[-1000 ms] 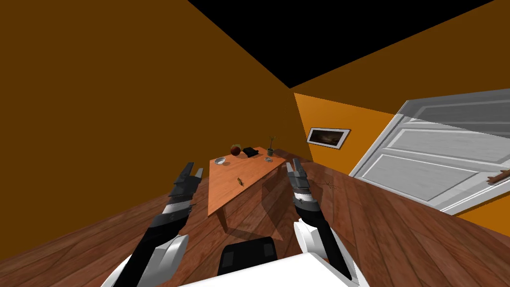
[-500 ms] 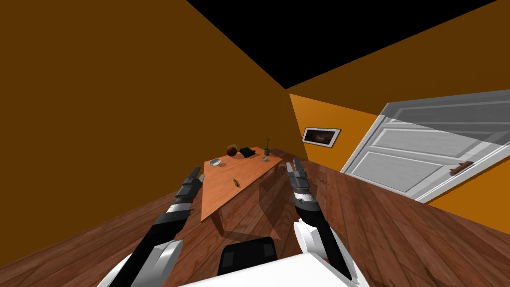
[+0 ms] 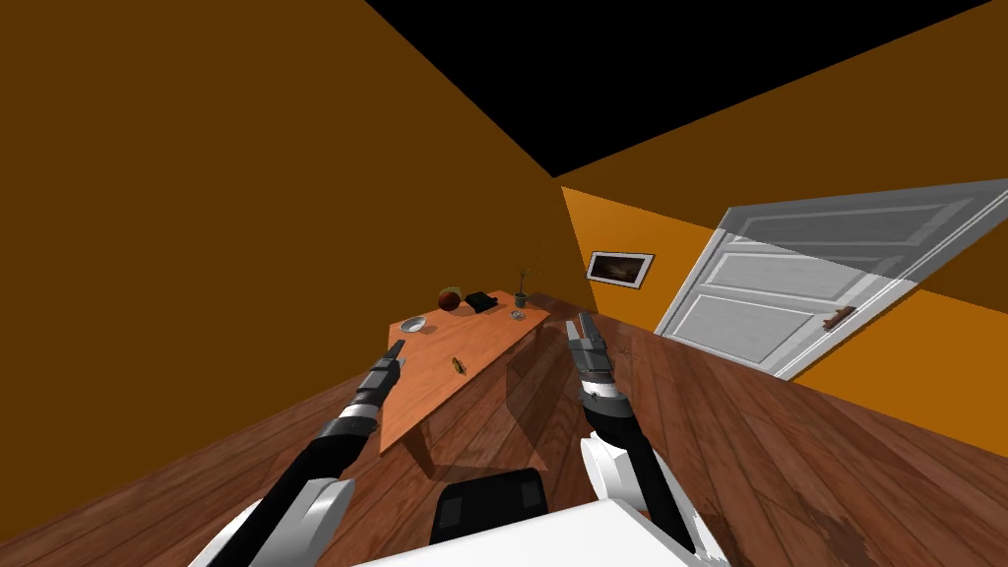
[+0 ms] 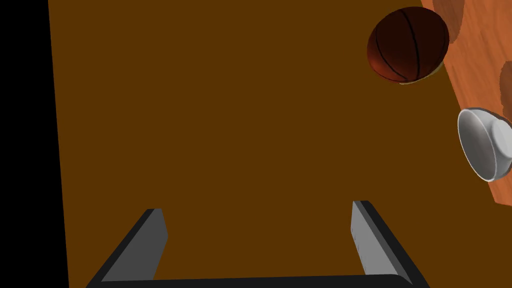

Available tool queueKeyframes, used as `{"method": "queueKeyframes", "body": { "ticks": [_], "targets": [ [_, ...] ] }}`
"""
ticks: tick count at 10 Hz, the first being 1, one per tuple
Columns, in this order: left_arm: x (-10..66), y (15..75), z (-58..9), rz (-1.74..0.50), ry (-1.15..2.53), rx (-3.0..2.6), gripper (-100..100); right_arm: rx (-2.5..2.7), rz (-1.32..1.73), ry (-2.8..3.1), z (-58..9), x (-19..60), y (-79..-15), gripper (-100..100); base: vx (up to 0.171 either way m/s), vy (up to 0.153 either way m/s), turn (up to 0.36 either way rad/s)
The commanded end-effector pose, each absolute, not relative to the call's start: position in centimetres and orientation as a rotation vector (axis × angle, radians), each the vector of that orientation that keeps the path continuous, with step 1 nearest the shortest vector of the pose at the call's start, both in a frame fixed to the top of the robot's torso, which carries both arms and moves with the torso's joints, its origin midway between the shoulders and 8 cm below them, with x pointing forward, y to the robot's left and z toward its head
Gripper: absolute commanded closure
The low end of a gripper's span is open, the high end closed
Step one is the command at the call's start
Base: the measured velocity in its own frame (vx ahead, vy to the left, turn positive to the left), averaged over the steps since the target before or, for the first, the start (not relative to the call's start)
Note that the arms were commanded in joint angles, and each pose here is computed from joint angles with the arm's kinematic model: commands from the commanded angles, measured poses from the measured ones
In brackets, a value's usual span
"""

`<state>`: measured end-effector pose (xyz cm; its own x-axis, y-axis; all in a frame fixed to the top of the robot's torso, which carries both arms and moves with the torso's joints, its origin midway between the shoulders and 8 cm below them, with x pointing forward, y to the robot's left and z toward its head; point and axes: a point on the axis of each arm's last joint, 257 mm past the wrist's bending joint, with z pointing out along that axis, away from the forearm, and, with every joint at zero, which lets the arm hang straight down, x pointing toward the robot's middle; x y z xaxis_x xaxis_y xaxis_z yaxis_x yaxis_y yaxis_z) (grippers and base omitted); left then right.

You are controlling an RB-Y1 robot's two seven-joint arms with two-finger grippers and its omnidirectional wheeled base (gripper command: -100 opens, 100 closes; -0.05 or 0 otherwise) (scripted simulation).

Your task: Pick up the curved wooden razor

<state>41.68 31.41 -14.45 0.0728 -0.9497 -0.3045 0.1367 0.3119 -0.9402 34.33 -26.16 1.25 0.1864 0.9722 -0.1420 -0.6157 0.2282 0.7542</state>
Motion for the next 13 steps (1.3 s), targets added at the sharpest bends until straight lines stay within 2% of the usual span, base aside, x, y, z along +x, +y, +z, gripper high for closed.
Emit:
{"method": "queueKeyframes", "body": {
  "ticks": [1,13],
  "targets": [
    [41.3,32.2,-18.2,-0.950,1.293,-0.947,-100,0.623,1.226,0.700,1.3,34.3,-26.2,0,0.040,-0.043,-0.216],
    [38.1,36.4,-32.7,-0.678,1.713,-1.129,-100,0.623,1.225,0.701,1.3,34.3,-26.2,0,0.032,-0.019,-0.127]
  ]
}}
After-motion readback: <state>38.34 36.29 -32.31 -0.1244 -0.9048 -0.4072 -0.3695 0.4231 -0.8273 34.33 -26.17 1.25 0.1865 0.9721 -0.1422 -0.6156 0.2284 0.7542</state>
